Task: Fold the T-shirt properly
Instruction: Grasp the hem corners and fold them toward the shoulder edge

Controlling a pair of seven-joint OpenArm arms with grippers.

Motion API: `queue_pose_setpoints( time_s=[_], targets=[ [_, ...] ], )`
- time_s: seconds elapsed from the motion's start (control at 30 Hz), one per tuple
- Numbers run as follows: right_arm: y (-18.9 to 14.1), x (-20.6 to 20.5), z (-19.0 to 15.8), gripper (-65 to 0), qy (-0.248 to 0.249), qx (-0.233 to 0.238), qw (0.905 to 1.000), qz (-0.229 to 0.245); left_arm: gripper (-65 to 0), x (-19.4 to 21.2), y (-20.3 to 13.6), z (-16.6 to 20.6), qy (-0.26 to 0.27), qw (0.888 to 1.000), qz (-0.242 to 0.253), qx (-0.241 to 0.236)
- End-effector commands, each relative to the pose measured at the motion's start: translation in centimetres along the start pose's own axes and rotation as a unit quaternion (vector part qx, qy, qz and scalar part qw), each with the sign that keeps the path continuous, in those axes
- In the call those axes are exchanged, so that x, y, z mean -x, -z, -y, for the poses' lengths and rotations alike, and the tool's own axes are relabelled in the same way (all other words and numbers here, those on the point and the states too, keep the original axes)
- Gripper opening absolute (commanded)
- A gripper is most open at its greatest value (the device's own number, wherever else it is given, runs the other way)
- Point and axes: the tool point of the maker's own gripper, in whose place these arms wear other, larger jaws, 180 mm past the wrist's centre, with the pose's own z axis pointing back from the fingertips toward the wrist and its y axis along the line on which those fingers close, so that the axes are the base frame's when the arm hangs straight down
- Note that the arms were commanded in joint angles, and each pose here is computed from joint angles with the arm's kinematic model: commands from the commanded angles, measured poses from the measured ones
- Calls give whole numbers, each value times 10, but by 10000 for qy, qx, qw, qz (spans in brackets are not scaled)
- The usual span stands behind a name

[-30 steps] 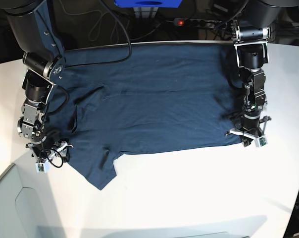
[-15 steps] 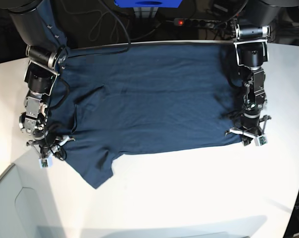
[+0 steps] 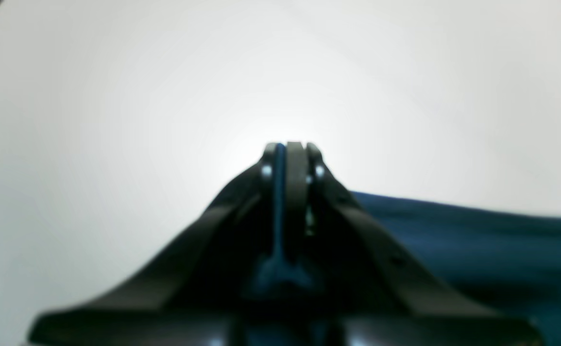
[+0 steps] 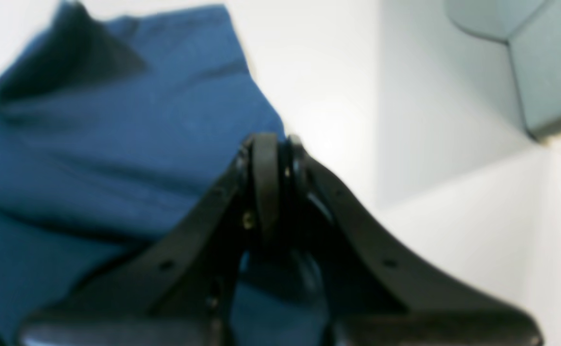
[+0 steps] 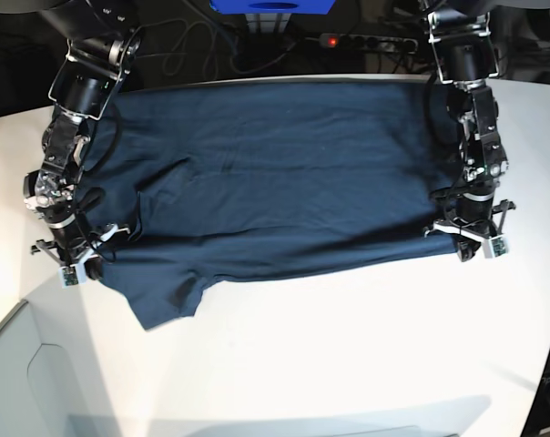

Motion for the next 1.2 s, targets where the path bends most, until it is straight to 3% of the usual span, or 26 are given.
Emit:
queue_pose_setpoints(
  time_s=[0.0, 0.27, 0.57, 0.8, 0.87, 0.97, 1.07, 1.17],
  targets=[
    [-8, -32, 7, -649, -30, 4, 9986, 532, -650, -26, -2, -2, 50, 9993, 377, 0],
    [-46, -27, -6, -649, -232, -128, 9981, 549, -650, -26, -26, -8, 160, 9987, 472, -39],
    [-65, 29, -20, -649, -198, -273, 9994, -23, -650, 5, -43, -29, 48, 9993, 201, -296],
    [-66, 44, -23, -647, -201, -312, 9988, -309, -650, 20, -47, -27, -1, 9996, 46, -296],
    [-66, 49, -21, -599, -234, -287, 9980, -516, -650, 22, -47, -26, -50, 9995, 25, -300],
    [-67, 51, -20, -456, -260, -270, 9974, -623, -650, 24, -47, -24, -56, 9996, -2, -277],
    [-73, 36, -16, -289, -409, -178, 9979, -469, -650, 24, -47, -24, -56, 9996, -2, -277],
    [-82, 16, -13, -177, -606, -68, 9979, -225, -650, 24, -47, -24, -56, 9996, -2, -277]
  ],
)
